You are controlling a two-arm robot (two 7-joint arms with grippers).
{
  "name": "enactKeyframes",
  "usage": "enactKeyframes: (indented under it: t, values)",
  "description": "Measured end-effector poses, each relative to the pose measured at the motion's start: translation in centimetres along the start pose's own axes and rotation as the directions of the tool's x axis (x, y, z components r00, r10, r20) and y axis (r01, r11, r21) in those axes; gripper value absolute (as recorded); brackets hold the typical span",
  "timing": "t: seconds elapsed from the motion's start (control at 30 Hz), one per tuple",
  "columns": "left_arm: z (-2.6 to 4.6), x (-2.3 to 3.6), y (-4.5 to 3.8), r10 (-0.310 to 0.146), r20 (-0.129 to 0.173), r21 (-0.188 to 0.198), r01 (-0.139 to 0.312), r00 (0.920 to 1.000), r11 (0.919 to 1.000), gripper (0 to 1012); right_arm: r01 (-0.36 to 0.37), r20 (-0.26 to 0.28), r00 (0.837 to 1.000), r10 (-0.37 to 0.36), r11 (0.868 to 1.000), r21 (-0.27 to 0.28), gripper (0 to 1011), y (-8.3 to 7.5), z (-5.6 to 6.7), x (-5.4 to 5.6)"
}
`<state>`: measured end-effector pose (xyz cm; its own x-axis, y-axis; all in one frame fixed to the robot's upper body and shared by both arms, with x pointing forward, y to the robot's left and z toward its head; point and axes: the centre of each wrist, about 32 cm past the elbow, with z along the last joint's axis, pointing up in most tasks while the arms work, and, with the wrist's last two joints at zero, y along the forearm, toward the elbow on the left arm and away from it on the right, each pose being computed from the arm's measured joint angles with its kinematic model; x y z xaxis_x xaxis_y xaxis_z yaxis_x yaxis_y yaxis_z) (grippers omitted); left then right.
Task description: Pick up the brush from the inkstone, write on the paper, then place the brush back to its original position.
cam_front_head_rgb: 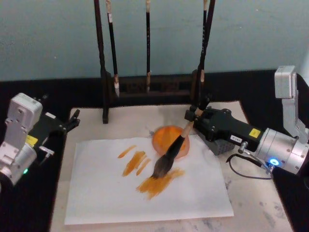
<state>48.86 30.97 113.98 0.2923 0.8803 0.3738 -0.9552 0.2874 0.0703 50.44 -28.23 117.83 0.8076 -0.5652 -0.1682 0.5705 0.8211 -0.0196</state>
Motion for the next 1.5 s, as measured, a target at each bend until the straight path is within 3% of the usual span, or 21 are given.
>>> enactKeyframes:
  t: [0.2,0.4,0.73,0.8,0.83,1.03,1.27,1.37,1.5]
  values:
    - [0.00,0.00,0.00,0.000,0.000,0.000,0.000,1.0000,1.0000,1001,-0.004,-0.003,1.000,0.004,1.000,0.009,177,0.0,0.1,-0.1]
    - [0.00,0.00,0.00,0.000,0.000,0.000,0.000,1.0000,1.0000,1001,-0.021,-0.031,0.999,0.023,0.998,0.053,177,0.6,0.5,-0.6]
    - [0.00,0.00,0.00,0.000,0.000,0.000,0.000,1.0000,1.0000,1001,0.067,-0.198,0.980,-0.033,0.983,0.169,177,0.9,0.4,-1.4]
    - [0.00,0.00,0.00,0.000,0.000,0.000,0.000,1.0000,1.0000,1001,0.102,-0.256,0.965,-0.052,0.977,0.185,177,0.6,0.2,-1.4]
    - [0.00,0.00,0.00,0.000,0.000,0.000,0.000,1.0000,1.0000,1001,0.102,-0.256,0.965,-0.052,0.977,0.185,177,0.6,0.2,-1.4]
    - [0.00,0.00,0.00,0.000,0.000,0.000,0.000,1.0000,1.0000,1001,0.169,-0.358,0.929,-0.090,0.966,0.196,177,0.0,-0.1,-1.2]
    - [0.00,0.00,0.00,0.000,0.000,0.000,0.000,1.0000,1.0000,1001,0.271,-0.469,0.871,-0.148,0.940,0.208,177,-0.7,-0.4,-0.5]
    - [0.00,0.00,0.00,0.000,0.000,0.000,0.000,1.0000,1.0000,1001,0.295,-0.495,0.854,-0.160,0.933,0.207,176,-0.9,-0.5,-0.2]
    - [0.00,0.00,0.00,0.000,0.000,0.000,0.000,1.0000,1.0000,1001,0.325,-0.550,0.817,-0.174,0.927,0.188,177,-1.2,-0.9,0.5]
